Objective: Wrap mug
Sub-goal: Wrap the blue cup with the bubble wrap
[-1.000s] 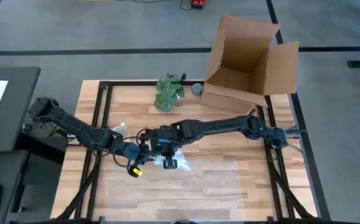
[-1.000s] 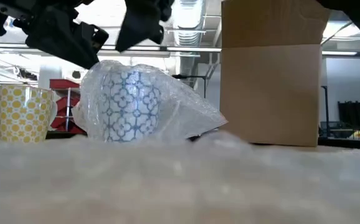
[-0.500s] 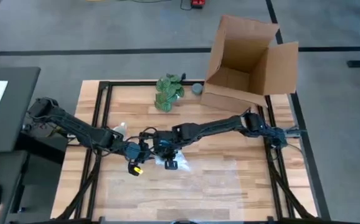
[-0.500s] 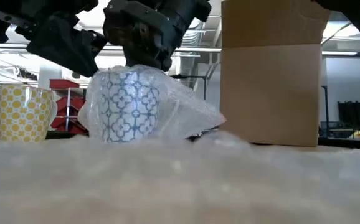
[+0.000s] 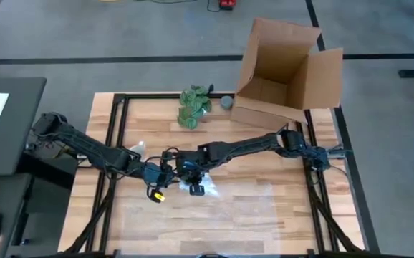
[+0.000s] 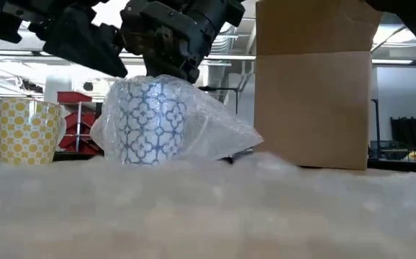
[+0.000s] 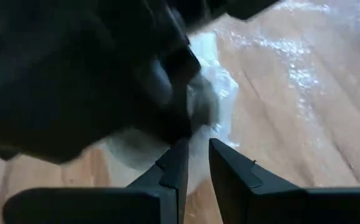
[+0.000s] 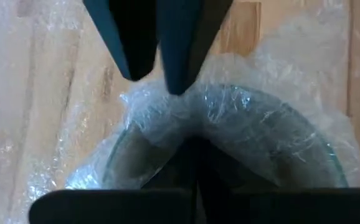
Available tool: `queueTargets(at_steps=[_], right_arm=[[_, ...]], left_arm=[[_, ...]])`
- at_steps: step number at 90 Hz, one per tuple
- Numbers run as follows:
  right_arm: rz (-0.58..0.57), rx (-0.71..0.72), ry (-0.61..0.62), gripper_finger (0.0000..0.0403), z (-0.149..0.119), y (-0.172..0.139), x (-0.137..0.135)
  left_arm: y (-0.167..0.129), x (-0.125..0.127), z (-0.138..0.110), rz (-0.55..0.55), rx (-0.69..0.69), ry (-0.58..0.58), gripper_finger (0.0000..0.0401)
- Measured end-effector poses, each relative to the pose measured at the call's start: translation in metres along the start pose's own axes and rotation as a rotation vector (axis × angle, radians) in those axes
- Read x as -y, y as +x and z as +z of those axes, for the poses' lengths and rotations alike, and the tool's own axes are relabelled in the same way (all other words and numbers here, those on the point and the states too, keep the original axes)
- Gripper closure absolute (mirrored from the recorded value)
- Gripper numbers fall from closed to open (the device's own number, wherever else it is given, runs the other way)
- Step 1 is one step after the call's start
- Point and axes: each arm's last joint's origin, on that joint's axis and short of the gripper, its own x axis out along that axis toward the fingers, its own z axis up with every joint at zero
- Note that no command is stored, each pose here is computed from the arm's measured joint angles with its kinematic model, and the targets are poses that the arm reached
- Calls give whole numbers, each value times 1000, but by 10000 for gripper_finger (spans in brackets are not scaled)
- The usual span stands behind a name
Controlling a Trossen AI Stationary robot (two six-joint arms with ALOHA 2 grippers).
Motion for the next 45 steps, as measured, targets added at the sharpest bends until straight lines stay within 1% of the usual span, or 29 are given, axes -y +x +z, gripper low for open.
queueTargets(at_steps=[18,28,45], right_arm=[[-4,-85,-4,403,-3,-8,-1],[-5,-84,-16,403,2,-14,-4],[-11,-45,-68,403,17,-35,-14]], left_arm=[[0,-1,-2,7,-15,8,356],[0,0,-4,3,-42,5,356],[0,0,-4,3,-41,-1,356]])
